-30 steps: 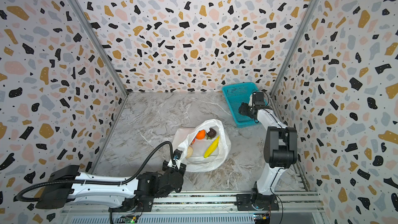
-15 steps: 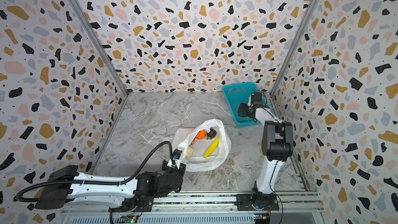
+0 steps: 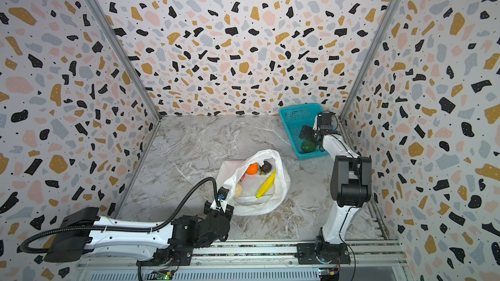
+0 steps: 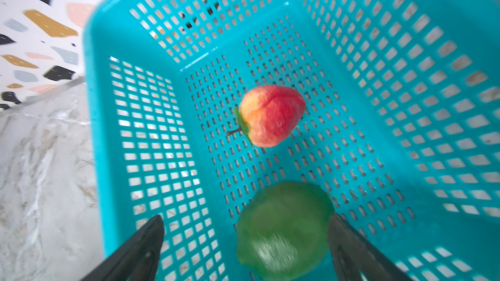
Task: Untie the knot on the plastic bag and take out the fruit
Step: 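Carry the green lime to the teal basket and release it, then move the right gripper back into the bag toward the cream pear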
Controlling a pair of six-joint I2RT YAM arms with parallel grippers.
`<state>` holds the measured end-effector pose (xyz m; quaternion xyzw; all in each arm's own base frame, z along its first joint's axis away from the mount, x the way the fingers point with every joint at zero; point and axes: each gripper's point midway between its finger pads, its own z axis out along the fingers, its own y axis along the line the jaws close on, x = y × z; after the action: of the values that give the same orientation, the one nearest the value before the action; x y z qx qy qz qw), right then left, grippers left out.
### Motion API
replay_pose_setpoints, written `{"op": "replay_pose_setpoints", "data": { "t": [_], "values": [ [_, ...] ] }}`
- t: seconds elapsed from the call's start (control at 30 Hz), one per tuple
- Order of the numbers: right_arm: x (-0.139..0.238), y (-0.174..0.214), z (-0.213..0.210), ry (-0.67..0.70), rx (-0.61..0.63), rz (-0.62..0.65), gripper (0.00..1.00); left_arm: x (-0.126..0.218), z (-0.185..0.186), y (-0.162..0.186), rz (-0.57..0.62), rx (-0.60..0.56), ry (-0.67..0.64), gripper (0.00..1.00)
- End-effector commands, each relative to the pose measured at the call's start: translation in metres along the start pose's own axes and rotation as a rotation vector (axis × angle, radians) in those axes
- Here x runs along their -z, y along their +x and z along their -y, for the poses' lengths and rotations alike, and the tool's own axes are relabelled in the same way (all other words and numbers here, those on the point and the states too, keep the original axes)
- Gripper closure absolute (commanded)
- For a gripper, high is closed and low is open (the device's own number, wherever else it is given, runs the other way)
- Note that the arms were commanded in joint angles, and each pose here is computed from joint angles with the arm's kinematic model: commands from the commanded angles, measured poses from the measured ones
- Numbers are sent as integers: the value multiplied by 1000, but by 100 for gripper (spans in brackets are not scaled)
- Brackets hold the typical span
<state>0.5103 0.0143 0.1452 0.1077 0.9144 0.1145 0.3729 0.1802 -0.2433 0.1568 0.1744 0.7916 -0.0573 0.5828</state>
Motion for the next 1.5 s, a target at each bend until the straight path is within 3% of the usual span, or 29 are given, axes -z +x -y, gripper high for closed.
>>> {"op": "replay_pose_setpoints", "data": {
  "t": [0.0,0.27,0.53,0.83,0.97,1.17,1.47],
  "values": [
    [37,-11,-15,-38,19,38,5,0,0,-13,33,44,-12,100],
    [103,26,-63,-159,91,4,5,-1,0,-13,34,40,-14,100],
    [180,89,-109,-285,182,-52,5,-1,1,-15,37,44,-16,100],
    [236,175,-183,-510,369,-159,5,-1,3,-15,34,28,-10,100],
    [241,218,-206,-589,428,-181,6,-1,0,-14,32,29,-20,100],
    [216,277,-224,-623,523,-239,10,0,-3,-13,32,45,-29,100],
    [169,299,-234,-603,518,-213,18,1,-5,-16,35,48,-27,100]
  ]
}}
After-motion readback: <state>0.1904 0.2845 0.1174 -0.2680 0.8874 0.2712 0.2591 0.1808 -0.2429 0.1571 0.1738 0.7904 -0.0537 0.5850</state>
